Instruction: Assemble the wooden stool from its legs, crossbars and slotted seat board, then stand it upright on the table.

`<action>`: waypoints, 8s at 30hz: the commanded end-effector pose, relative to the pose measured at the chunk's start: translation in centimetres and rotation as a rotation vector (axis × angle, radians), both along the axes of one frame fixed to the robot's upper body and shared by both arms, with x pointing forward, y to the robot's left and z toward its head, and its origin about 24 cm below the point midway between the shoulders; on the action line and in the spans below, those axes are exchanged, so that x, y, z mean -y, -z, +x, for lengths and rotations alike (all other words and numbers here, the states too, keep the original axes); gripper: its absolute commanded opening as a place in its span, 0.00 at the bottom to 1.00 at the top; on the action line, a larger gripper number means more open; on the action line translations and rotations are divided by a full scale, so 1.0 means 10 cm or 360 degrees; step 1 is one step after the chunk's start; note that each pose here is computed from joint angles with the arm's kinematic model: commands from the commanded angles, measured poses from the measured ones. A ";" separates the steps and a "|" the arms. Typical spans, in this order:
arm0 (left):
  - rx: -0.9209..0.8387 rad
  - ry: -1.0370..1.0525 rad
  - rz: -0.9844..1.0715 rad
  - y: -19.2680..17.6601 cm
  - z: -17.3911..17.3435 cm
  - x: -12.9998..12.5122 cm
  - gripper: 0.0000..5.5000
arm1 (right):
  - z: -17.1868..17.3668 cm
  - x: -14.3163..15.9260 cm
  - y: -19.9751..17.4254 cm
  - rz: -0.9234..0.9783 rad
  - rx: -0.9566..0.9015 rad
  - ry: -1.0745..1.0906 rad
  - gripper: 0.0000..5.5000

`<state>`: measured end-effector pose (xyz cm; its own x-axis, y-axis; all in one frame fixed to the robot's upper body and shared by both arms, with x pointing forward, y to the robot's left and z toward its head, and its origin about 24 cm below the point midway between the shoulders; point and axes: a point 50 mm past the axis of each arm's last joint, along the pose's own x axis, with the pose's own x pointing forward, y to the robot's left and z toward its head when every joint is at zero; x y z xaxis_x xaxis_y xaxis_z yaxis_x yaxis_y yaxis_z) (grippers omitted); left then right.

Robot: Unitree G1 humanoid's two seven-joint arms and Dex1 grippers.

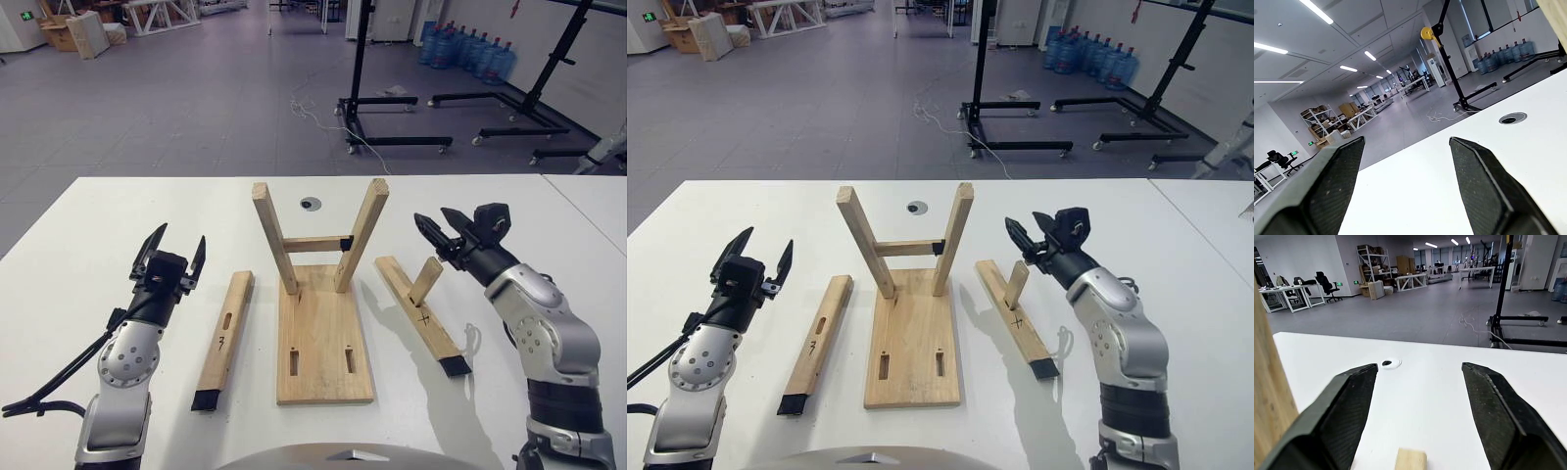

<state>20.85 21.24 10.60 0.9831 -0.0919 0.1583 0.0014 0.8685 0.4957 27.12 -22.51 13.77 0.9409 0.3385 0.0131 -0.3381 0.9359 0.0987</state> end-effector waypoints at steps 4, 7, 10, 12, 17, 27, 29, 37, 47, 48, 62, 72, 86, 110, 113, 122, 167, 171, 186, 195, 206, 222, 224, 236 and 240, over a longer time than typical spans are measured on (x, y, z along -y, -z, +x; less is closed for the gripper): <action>-0.0007 -0.0001 0.0015 0.00 -0.01 -0.03 0.57 | 0.10 -0.07 -0.56 0.0048 0.0288 -0.0038 0.57; -0.0007 -0.0016 0.0026 -0.01 -0.02 -0.07 0.57 | 0.04 -0.15 -0.78 0.0069 0.0395 -0.0100 0.57; -0.0013 -0.0032 0.0044 -0.04 -0.06 -0.13 0.57 | -0.03 -0.25 -0.88 0.0091 0.0456 -0.0157 0.57; -0.0027 -0.0037 0.0057 -0.04 -0.08 -0.17 0.57 | -0.09 -0.30 -0.89 0.0092 0.0471 -0.0179 0.57; -0.0047 0.0017 0.0097 -0.11 -0.07 -0.20 0.57 | -0.23 -0.42 -0.76 0.0107 0.0435 -0.0180 0.57; -0.0113 0.0221 0.0120 -0.15 0.07 -0.08 0.57 | -0.49 -0.35 1.16 -0.0123 -0.0752 0.0056 0.57; -0.0112 0.0200 0.0112 -0.13 0.05 -0.08 0.57 | -0.39 -0.37 0.97 -0.0068 -0.0633 0.0034 0.57; -0.0118 0.0119 0.0062 -0.05 -0.06 -0.06 0.57 | -0.13 -0.16 0.10 0.0470 -0.0232 0.0052 0.57; -0.0109 -0.0024 -0.0019 0.05 -0.22 -0.01 0.57 | -0.18 0.66 0.25 0.0575 -0.0411 0.0526 0.57; -0.0109 -0.0032 -0.0025 0.05 -0.23 0.00 0.57 | -0.26 0.67 0.34 0.0544 -0.0469 0.0523 0.57; -0.0159 -0.0058 -0.0074 0.10 -0.42 0.12 0.57 | -0.91 0.23 0.64 -0.0140 -0.0749 -0.0144 0.74; -0.0186 0.0072 -0.0029 0.07 -0.31 0.14 0.57 | -1.18 0.14 1.09 -0.0379 -0.1148 -0.0065 0.74; -0.0165 0.0023 -0.0075 0.12 -0.27 0.17 0.57 | -1.02 0.07 1.01 -0.0500 -0.1202 -0.0160 0.37; -0.0506 0.1587 -0.1111 -0.34 -0.30 0.33 0.57 | -0.53 -0.52 -0.48 0.0865 -0.0007 -0.1600 0.37; -0.0682 0.1631 -0.1222 -0.23 -0.34 0.37 0.57 | -0.56 -0.63 -0.13 0.0682 -0.0189 -0.1600 0.37; -0.0819 0.1744 -0.1470 -0.15 -0.27 0.45 0.57 | -0.61 -0.92 0.40 0.0549 -0.0328 -0.1736 0.37; -0.0322 0.1806 -0.1385 -0.46 -0.15 0.14 0.39 | -0.38 -0.65 0.59 0.0228 -0.0539 -0.1776 0.70; -0.0469 0.1774 -0.1169 -0.50 -0.26 -0.03 0.39 | -0.38 -0.36 0.42 0.0215 -0.0517 -0.1642 0.83; -0.1075 0.1904 -0.0649 -0.44 -0.30 0.02 0.39 | -0.19 -0.11 0.30 0.0088 -0.0546 -0.1474 0.90; -0.1088 0.1968 -0.0581 -0.47 -0.28 0.16 0.39 | -0.20 -0.07 0.32 0.0042 -0.0593 -0.1452 0.90; -0.1251 0.1722 -0.0262 -0.32 -0.20 0.11 0.39 | -0.22 -0.22 0.31 -0.0012 -0.0511 -0.1411 0.90; -0.1589 0.1608 0.0224 0.04 -0.52 0.29 0.37 | -0.31 -0.25 0.32 0.0015 -0.0570 -0.1432 0.90; -0.1554 0.1596 0.0196 0.01 -0.50 0.29 0.37 | -0.31 -0.24 0.33 0.0013 -0.0572 -0.1427 0.90; -0.1374 0.1480 0.0057 -0.25 -0.45 0.12 0.70 | -0.30 -0.24 0.36 0.0028 -0.0557 -0.1377 0.90; -0.1453 0.0993 -0.0019 0.03 -0.47 -0.13 0.75 | -0.32 -0.22 0.39 0.0027 -0.0553 -0.1328 0.90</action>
